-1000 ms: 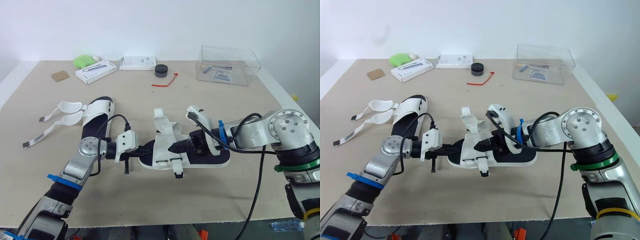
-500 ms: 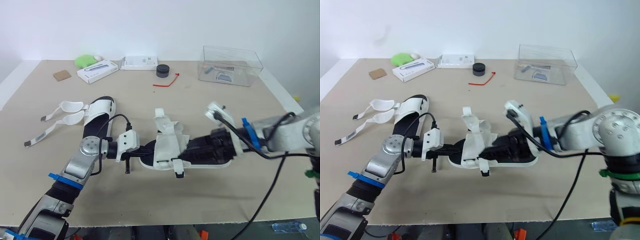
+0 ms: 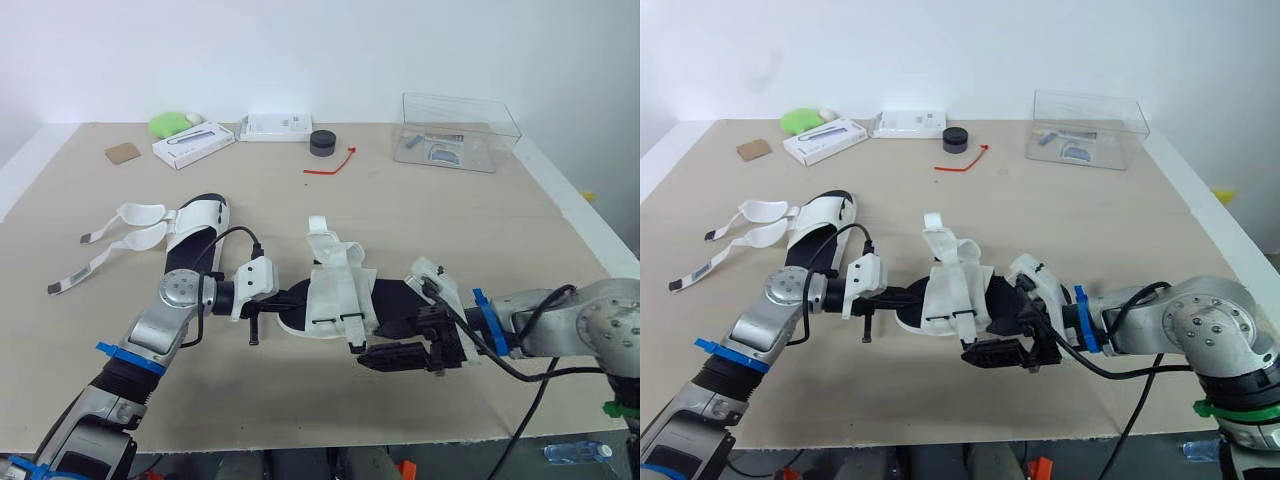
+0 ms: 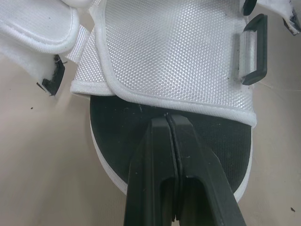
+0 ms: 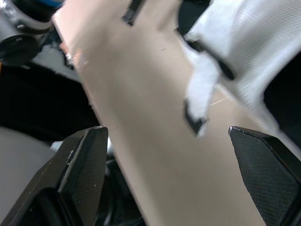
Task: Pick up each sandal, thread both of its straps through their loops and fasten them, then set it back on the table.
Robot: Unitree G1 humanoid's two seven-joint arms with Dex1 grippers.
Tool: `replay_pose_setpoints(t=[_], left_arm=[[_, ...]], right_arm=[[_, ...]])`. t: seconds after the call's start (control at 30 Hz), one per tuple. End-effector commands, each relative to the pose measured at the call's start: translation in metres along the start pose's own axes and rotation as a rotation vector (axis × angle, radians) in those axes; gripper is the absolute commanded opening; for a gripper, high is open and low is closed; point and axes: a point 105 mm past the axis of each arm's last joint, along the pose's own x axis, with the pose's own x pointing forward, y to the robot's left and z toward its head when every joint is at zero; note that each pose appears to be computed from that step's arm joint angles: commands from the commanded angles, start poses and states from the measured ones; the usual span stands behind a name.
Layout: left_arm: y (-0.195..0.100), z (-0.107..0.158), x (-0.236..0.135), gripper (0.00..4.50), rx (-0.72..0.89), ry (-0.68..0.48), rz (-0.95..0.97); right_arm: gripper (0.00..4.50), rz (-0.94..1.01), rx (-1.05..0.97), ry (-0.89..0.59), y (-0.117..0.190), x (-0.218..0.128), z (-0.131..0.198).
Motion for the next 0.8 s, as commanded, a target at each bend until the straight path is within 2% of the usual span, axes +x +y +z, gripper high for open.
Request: replay_pose_setpoints(t=[0.03,0.27,0.5,0.6,0.8], left_arm=[[-0.002,-0.007,0.0,0.0,-0.02,0.03,-0.013],[-0.002,-0.008,-0.001,0.0,-0.02,0.032,0.0],[0.011,-0.007,0.0,0.0,-0.009,0.031,0.077],[0.011,-0.008,0.001,0.0,-0.005,0.034,0.085],[0.009,-0.008,0.002,0.0,-0.007,0.035,0.089]], right_arm=[[4.4,0.001,-0.017,-0.049,0.001,0.003,0.009],[4.4,0.02,-0.015,-0.054,-0.001,0.011,0.018],[4.4,0.017,-0.02,-0.031,-0.007,0.013,0.021],[3.6,0.022,-0.018,-0.018,-0.008,0.014,0.019],[0.7,0.08,0.002,0.07,0.001,0.013,0.001]])
